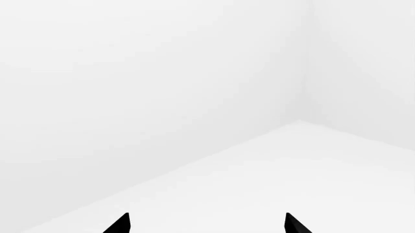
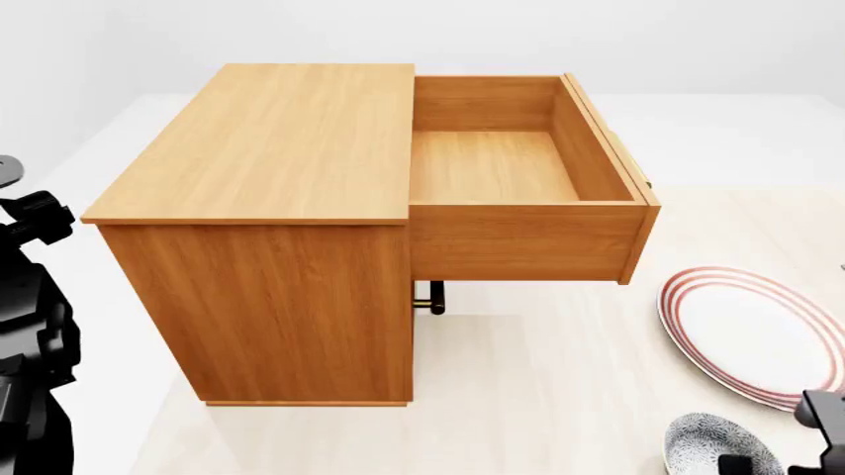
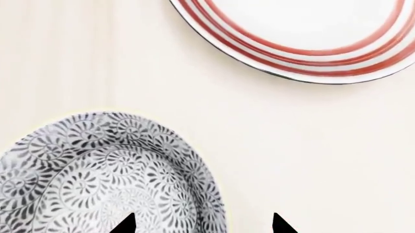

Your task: Open the top drawer of the cabinet and put the bowl in it.

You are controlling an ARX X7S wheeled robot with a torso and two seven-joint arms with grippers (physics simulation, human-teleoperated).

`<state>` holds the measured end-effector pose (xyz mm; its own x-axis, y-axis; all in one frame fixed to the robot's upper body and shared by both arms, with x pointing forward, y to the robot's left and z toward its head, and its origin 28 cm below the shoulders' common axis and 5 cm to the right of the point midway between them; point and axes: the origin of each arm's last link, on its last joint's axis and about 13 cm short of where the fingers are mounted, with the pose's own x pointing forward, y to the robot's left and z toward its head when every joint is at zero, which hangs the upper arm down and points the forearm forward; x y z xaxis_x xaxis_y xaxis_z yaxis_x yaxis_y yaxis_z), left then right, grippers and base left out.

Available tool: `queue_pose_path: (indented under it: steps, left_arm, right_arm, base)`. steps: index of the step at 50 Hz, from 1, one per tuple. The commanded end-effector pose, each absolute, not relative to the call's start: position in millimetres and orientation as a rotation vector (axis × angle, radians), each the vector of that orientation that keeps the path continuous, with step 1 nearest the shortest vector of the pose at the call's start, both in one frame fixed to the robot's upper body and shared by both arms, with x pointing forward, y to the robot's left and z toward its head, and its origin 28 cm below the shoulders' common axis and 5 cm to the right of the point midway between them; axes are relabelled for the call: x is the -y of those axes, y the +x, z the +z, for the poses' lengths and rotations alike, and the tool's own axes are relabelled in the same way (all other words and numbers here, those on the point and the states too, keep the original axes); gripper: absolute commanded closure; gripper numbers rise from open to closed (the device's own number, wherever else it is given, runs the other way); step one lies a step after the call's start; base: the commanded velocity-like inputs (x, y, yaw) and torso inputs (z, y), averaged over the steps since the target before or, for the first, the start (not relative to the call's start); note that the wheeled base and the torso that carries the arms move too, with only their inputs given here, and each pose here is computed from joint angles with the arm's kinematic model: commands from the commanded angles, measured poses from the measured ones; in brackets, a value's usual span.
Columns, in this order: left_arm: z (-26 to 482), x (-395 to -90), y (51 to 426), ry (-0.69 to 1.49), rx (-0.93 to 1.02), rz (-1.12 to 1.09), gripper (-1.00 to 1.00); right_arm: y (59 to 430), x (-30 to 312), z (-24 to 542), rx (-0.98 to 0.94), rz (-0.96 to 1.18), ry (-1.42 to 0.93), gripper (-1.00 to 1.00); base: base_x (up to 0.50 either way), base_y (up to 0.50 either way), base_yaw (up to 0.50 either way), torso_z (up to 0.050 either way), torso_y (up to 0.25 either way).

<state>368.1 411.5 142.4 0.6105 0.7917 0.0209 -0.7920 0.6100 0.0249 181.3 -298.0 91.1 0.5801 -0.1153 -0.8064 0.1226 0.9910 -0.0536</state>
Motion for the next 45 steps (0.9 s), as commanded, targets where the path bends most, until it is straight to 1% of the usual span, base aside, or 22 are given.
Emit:
queue_pose_path:
  steps: [1, 16, 17, 35, 38, 45]
  left_arm:
    - [142, -411, 368, 0.034, 0.009, 0.916, -1.0]
    - [143, -412, 368, 0.033, 0.01, 0.917, -1.0]
    - [143, -412, 368, 0.032, 0.01, 0.917, -1.0]
    - [143, -411, 368, 0.027, 0.011, 0.916, -1.0]
    - [143, -411, 368, 0.027, 0.012, 0.917, -1.0]
    - [143, -411, 369, 0.027, 0.012, 0.92, -1.0]
  right_arm:
    - [180, 297, 80, -0.933, -0.147, 0.011, -1.0]
    - [180, 296, 71, -0.935, -0.146, -0.007, -1.0]
    - [179, 296, 71, -0.935, -0.144, -0.014, 1.0]
    - [177, 296, 77, -0.921, -0.146, -0.051, 1.0]
    - [175, 293, 84, -0.898, -0.134, -0.069, 1.0]
    - [175, 282, 124, -0.791, -0.111, -0.166, 1.0]
  base:
    - [0.0, 0.0, 0.0, 0.0, 0.0]
    - [0.0, 0.0, 0.0, 0.0, 0.0]
    - [0.0, 0.0, 0.0, 0.0, 0.0]
    - [0.0, 0.0, 0.0, 0.0, 0.0]
    - [0.0, 0.0, 0.0, 0.0, 0.0]
    - [0.0, 0.0, 0.0, 0.0, 0.0]
